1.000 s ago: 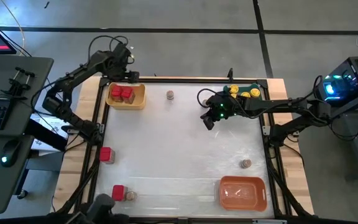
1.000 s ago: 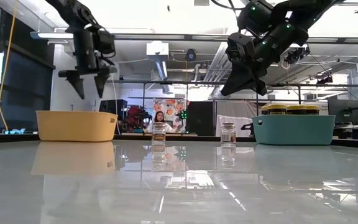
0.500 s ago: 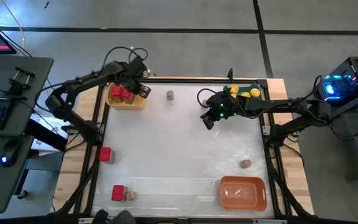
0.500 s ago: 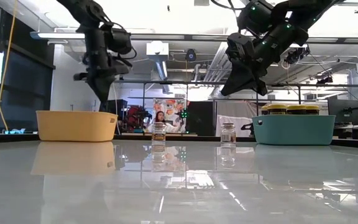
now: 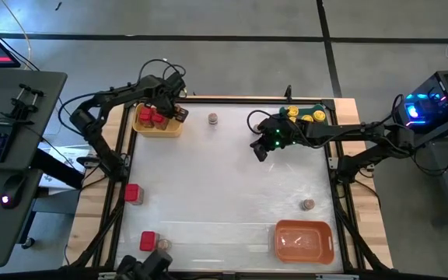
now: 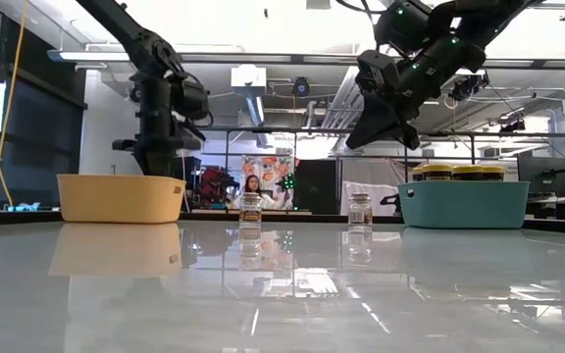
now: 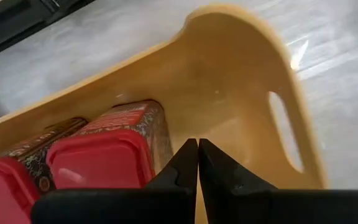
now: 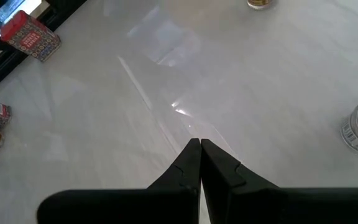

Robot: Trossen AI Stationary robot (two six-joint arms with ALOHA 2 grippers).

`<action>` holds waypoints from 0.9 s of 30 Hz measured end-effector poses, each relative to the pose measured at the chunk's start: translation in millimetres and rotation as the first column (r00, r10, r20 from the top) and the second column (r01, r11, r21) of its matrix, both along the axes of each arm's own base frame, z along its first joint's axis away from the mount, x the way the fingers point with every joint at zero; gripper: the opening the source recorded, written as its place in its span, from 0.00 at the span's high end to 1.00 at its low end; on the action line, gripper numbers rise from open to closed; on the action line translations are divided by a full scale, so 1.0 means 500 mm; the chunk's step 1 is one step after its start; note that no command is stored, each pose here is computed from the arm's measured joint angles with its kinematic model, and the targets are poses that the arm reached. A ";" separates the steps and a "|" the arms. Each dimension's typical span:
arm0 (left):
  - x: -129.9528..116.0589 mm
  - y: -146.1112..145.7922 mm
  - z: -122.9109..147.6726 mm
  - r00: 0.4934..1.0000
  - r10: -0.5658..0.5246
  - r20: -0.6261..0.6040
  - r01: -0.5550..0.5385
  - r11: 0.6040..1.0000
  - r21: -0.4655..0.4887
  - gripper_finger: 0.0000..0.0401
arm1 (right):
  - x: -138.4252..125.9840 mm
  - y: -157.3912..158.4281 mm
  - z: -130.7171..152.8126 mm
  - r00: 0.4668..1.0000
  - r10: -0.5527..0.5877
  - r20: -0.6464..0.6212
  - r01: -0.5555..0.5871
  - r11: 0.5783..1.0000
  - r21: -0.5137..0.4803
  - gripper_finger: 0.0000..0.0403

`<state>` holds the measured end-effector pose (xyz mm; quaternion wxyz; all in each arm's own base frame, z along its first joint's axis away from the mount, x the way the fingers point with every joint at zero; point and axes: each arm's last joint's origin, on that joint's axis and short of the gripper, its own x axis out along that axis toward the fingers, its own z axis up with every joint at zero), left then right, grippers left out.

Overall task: Sort spices by type
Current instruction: Put the right red seasoning can into the yellow bin

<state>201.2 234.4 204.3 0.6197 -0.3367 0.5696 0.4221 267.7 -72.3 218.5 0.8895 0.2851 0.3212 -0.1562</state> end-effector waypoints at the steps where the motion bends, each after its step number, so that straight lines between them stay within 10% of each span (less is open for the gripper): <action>1: 0.001 0.001 -0.003 1.000 0.005 -0.005 -0.005 1.000 -0.003 1.00 | 0.000 0.000 0.000 1.000 0.000 0.001 0.000 1.000 0.000 1.00; 27: -0.031 0.018 0.001 0.995 0.080 -0.066 -0.078 0.996 0.031 1.00 | 0.000 -0.002 0.000 0.999 -0.036 -0.004 0.036 0.999 -0.009 1.00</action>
